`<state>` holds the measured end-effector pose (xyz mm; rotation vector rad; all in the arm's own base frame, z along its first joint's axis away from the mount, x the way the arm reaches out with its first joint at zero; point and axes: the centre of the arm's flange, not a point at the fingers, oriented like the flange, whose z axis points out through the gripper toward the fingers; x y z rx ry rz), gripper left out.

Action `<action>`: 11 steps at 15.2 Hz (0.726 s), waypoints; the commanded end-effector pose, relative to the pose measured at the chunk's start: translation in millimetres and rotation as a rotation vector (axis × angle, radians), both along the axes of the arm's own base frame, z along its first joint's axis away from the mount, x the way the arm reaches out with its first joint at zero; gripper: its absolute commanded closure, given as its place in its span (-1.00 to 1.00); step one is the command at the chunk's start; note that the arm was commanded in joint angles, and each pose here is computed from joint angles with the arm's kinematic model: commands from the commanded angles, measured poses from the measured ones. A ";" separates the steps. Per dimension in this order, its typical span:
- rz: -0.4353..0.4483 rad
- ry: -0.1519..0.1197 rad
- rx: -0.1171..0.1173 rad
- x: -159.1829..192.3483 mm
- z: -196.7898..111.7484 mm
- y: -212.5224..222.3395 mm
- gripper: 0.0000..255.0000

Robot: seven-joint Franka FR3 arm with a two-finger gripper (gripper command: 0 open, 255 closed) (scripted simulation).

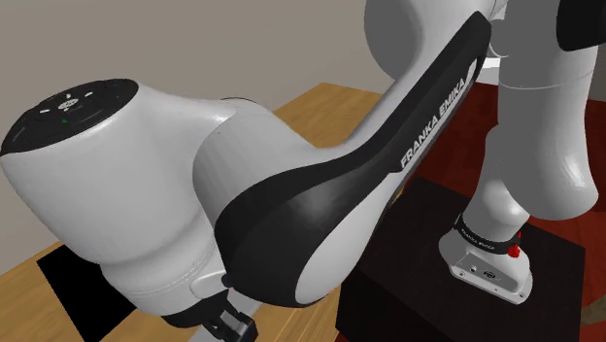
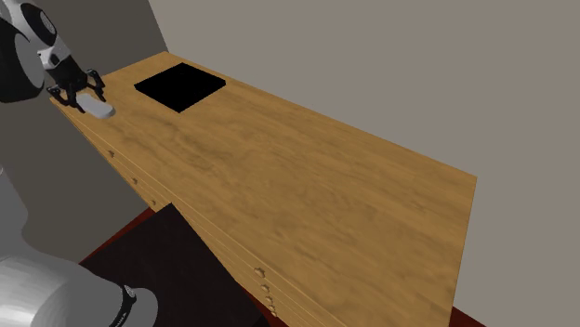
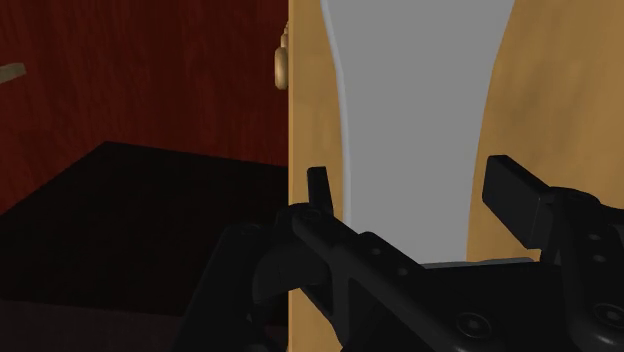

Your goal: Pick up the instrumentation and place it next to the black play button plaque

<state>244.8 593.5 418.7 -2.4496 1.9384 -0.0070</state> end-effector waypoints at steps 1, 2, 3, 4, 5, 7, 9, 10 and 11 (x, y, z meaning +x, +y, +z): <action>0.000 0.000 0.001 -0.7 -10.5 0.9 1.00; 0.000 0.000 0.001 -0.7 -15.8 0.9 1.00; 0.000 0.000 0.001 -0.7 -21.1 0.9 1.00; 0.000 0.000 0.001 -0.7 -26.4 0.9 1.00; 0.000 0.000 0.001 -0.7 -31.7 0.9 1.00; 0.000 0.000 0.001 -0.7 -42.2 0.9 1.00; 0.000 0.000 0.001 -0.7 -52.8 0.9 1.00; 0.000 0.000 0.001 -0.7 -58.1 0.9 1.00; 0.000 0.000 0.001 -0.7 -63.3 0.9 1.00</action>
